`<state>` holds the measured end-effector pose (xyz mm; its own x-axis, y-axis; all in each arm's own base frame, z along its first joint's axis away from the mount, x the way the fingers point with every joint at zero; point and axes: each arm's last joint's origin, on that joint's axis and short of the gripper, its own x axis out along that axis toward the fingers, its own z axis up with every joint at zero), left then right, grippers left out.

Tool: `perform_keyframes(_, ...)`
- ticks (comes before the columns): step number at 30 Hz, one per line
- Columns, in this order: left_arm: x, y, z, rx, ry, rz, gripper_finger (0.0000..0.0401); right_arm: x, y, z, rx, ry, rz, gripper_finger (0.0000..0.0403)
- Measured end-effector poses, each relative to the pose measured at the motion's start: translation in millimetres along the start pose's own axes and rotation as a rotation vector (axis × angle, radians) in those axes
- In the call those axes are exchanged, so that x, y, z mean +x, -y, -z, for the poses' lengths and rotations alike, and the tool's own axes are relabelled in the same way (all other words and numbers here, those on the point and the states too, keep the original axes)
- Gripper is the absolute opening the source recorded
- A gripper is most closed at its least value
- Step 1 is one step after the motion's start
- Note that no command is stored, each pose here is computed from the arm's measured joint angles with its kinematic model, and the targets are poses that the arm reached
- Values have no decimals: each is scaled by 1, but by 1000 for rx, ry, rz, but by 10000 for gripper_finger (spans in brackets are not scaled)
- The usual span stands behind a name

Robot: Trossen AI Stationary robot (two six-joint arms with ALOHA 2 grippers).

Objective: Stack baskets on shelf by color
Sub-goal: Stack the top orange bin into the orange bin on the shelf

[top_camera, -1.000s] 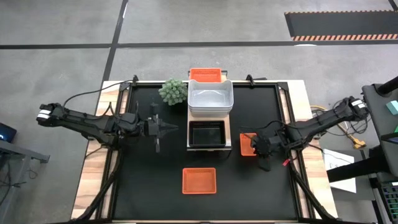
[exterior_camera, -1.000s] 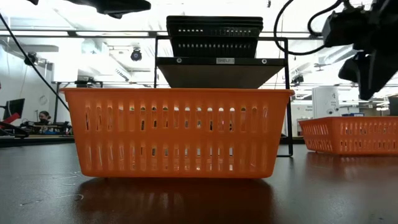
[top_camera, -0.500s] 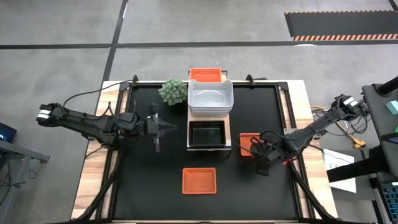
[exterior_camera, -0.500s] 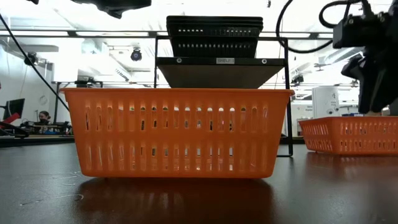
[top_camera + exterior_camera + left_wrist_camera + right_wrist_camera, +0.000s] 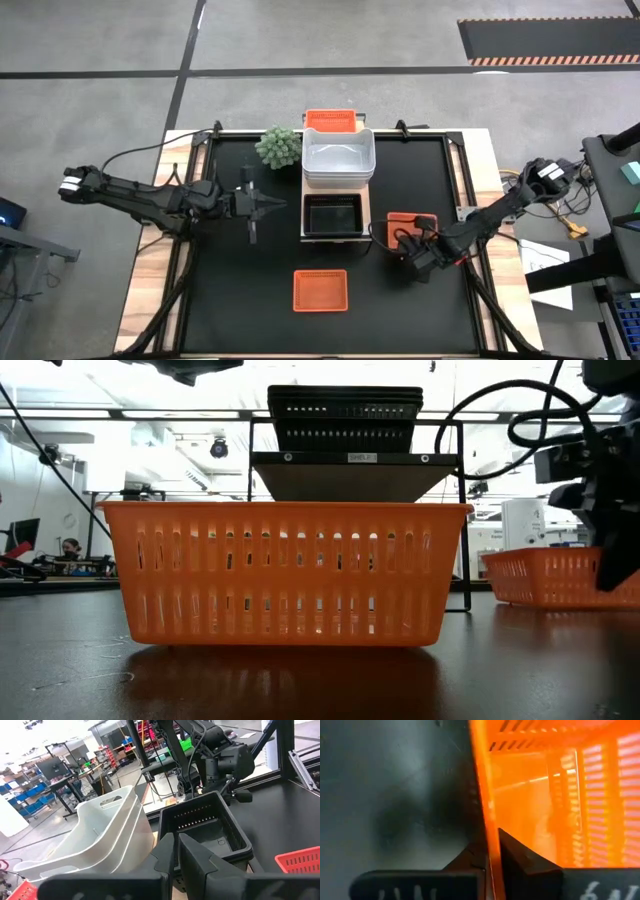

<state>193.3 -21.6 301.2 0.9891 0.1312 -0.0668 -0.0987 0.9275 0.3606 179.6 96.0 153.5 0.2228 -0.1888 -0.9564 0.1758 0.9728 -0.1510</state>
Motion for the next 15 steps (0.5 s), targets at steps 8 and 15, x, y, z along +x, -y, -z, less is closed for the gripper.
perform_keyframes(8, -19, -11, -14, -3, 88, -36, 10, -55, 23, -22, 29, -29, 78, 9)
perform_keyframes(15, -38, -18, -18, 11, 146, -61, 10, -127, 67, -56, 113, 86, 233, 8)
